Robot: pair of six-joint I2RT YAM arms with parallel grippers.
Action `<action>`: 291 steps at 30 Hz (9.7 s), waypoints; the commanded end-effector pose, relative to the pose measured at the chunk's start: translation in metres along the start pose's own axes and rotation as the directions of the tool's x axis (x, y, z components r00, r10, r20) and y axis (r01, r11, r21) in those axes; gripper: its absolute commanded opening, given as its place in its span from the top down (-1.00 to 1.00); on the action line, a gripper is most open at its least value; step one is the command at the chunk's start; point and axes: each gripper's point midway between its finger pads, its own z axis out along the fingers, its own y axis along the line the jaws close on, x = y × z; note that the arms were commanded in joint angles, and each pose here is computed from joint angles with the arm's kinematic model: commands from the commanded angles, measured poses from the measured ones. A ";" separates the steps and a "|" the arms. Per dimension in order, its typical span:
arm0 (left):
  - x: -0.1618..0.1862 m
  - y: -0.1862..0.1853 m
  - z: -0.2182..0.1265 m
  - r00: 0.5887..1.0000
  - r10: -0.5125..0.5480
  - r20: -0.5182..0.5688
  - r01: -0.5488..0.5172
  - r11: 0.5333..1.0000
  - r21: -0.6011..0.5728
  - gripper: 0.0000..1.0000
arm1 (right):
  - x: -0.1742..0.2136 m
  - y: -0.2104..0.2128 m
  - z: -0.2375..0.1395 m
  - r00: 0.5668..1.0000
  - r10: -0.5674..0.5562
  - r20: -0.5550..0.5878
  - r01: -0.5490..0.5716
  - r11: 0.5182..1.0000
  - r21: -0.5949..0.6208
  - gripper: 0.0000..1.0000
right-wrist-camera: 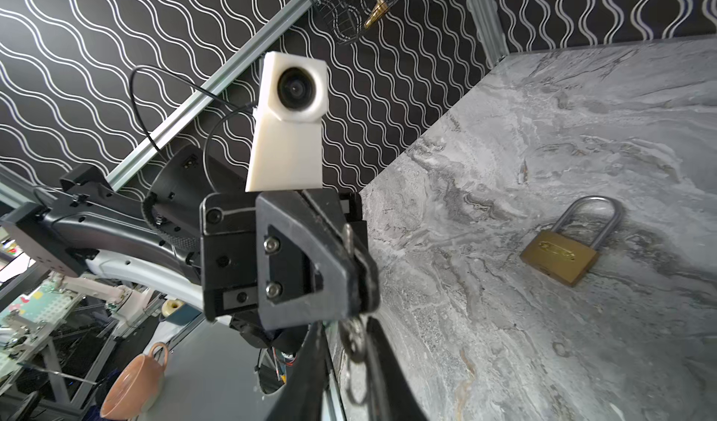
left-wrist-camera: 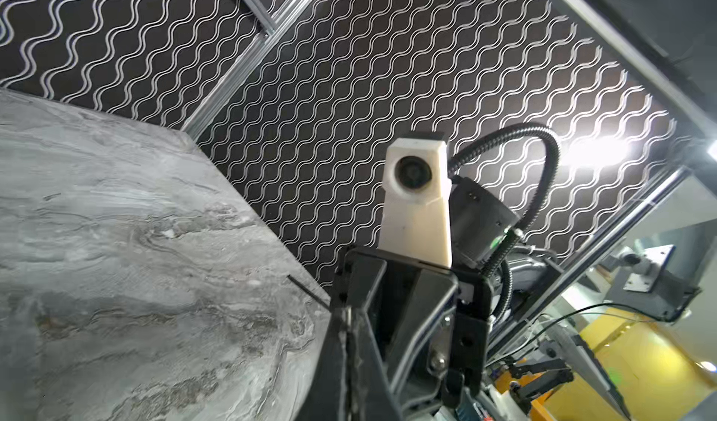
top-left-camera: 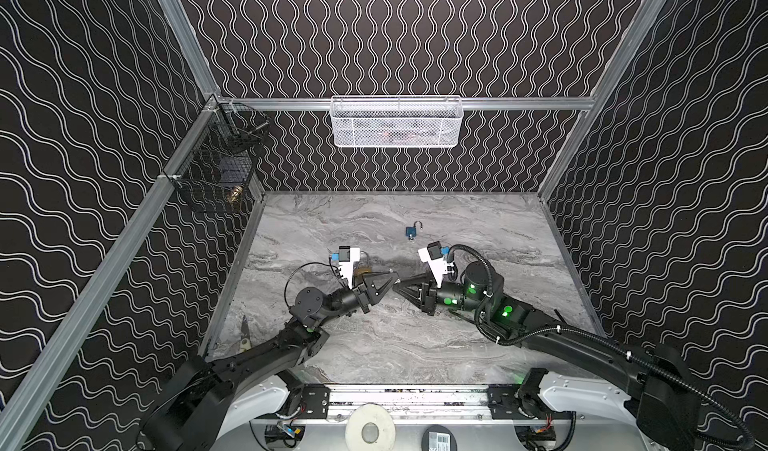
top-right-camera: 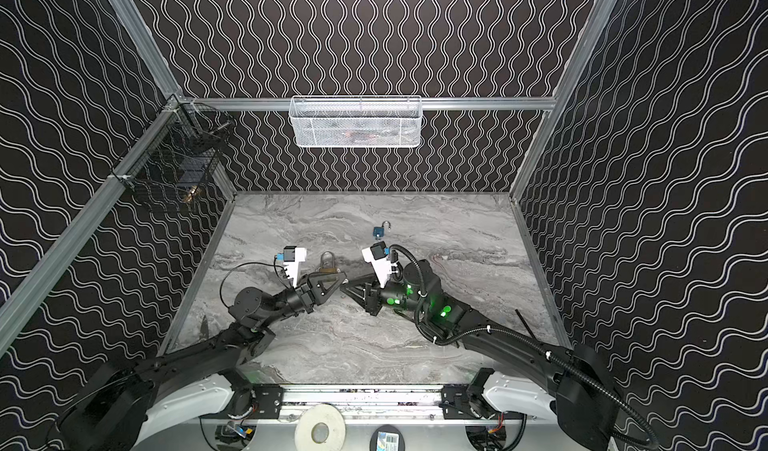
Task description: Unlock with the key
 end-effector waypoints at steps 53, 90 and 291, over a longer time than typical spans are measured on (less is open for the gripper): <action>-0.034 0.122 -0.095 0.956 0.039 -0.292 -0.287 0.351 -0.892 -0.97 | 0.052 -0.095 -0.034 0.968 0.243 -0.071 -0.207 0.921 0.331 1.00; 0.050 0.317 -0.094 0.764 -0.566 -0.309 -0.363 0.019 -0.932 -0.39 | 0.076 -0.090 -0.049 0.954 0.275 -0.119 -0.224 0.919 0.323 1.00; 0.009 0.071 -0.018 0.956 -0.111 0.270 0.210 0.904 -0.373 0.71 | 0.037 -0.022 0.033 0.963 0.231 -0.142 -0.239 0.970 -0.038 1.00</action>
